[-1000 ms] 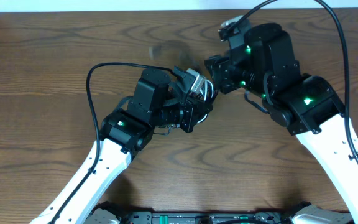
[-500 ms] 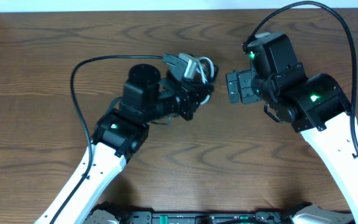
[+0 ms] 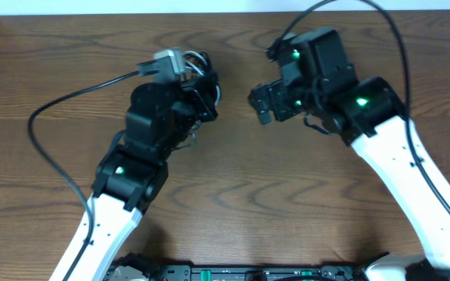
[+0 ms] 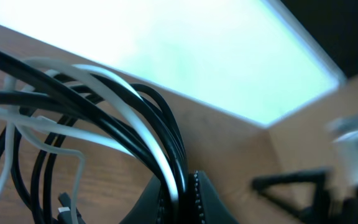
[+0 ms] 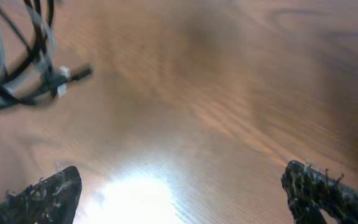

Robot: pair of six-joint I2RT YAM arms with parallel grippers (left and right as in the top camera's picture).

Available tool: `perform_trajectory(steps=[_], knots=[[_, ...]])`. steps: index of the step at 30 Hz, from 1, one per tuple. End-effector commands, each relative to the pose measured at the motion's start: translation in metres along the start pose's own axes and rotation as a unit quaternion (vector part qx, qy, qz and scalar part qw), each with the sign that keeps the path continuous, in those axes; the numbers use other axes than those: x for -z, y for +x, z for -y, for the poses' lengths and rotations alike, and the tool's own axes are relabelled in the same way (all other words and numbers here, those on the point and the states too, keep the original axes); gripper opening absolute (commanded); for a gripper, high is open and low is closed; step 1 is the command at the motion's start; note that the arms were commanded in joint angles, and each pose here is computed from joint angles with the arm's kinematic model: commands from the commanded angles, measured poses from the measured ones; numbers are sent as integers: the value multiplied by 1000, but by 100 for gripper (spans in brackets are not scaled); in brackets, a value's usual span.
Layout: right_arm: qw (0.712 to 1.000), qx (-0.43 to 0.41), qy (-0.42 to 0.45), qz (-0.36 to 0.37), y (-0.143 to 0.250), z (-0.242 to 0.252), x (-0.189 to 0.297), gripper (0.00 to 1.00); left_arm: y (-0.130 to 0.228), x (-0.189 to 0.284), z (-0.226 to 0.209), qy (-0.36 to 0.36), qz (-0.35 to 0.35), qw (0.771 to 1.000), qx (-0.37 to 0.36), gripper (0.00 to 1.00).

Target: Untangle cables

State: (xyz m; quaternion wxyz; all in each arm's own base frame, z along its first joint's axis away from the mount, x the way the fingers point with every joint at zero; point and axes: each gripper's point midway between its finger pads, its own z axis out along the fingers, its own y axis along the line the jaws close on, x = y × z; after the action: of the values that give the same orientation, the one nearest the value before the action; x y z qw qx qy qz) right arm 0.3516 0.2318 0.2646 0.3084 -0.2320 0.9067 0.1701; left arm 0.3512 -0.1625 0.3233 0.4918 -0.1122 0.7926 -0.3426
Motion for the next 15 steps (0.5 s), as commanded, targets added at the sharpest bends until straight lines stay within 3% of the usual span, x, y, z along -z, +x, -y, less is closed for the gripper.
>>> perform_trajectory(steps=[1,6,15], knots=[[996,58,-72,-5,-1,-25,-7,99,-37,27,8,-1,79,995,61,8],[981,139,-136,5,0,-46,-6,99,-59,54,19,20,127,987,97,7],[916,293,-251,111,-24,-91,14,99,-74,72,15,12,169,978,125,7]])
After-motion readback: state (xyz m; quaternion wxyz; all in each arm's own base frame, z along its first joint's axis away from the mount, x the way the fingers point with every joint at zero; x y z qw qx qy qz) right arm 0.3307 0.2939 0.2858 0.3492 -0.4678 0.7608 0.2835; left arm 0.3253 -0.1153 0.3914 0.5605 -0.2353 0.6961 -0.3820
